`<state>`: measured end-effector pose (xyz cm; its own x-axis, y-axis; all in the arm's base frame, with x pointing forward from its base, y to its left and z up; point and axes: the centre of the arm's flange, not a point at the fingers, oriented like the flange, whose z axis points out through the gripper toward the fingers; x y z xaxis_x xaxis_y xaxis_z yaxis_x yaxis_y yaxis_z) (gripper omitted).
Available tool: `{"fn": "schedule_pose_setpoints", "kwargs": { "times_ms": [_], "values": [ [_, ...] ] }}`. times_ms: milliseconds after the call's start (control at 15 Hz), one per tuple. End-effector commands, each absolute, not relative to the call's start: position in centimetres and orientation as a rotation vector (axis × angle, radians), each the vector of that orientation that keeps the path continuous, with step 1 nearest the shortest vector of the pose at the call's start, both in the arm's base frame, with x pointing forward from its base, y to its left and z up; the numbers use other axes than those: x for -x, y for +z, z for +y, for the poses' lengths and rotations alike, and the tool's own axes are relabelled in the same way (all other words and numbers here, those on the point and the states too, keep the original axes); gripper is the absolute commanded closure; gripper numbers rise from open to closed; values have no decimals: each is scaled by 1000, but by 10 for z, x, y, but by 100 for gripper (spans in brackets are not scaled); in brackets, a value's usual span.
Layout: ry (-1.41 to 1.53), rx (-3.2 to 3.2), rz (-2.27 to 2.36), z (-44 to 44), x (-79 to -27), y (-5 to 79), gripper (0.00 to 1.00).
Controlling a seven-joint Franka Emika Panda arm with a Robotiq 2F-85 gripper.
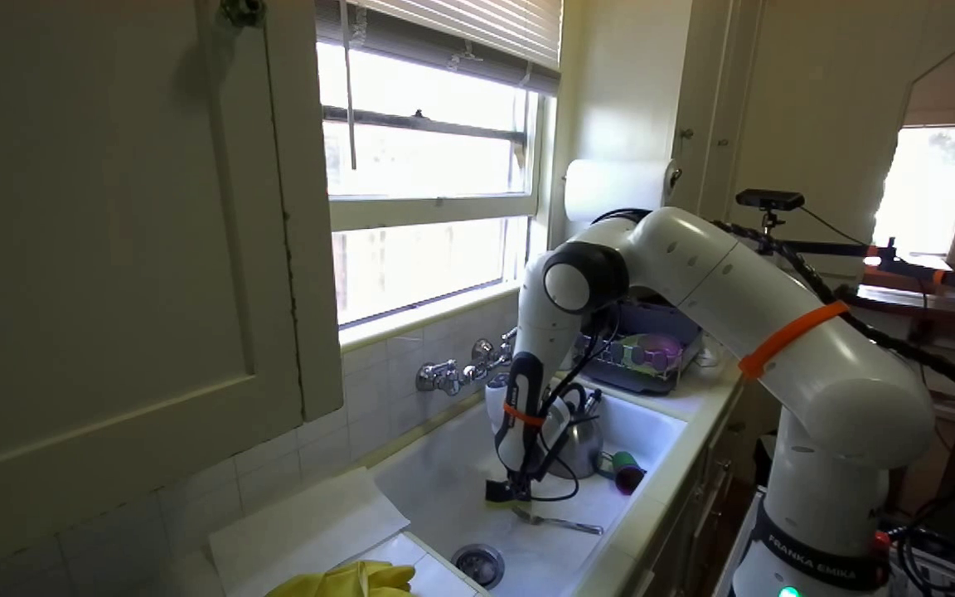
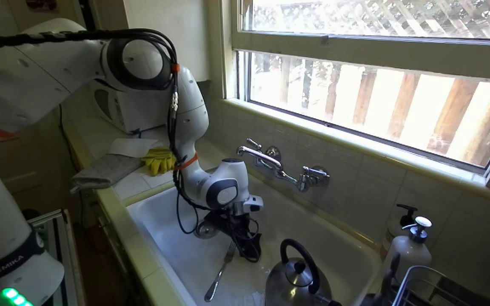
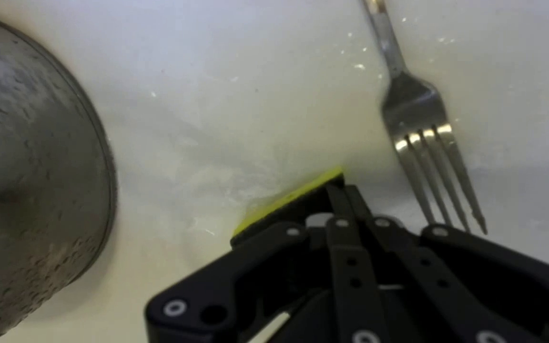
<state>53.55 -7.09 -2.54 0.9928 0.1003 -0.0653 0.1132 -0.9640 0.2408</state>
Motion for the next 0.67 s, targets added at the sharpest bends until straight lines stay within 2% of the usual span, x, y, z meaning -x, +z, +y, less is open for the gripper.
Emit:
{"fn": "schedule_pose_setpoints", "kwargs": {
  "times_ms": [0, 133, 600],
  "values": [
    [-35, -2852, 99, -74, -550, -37, 100],
    [-14, -2861, 95, -71, -551, -35, 100],
    [138, -2815, 185, -42, -508, -20, 100]
  ]
}}
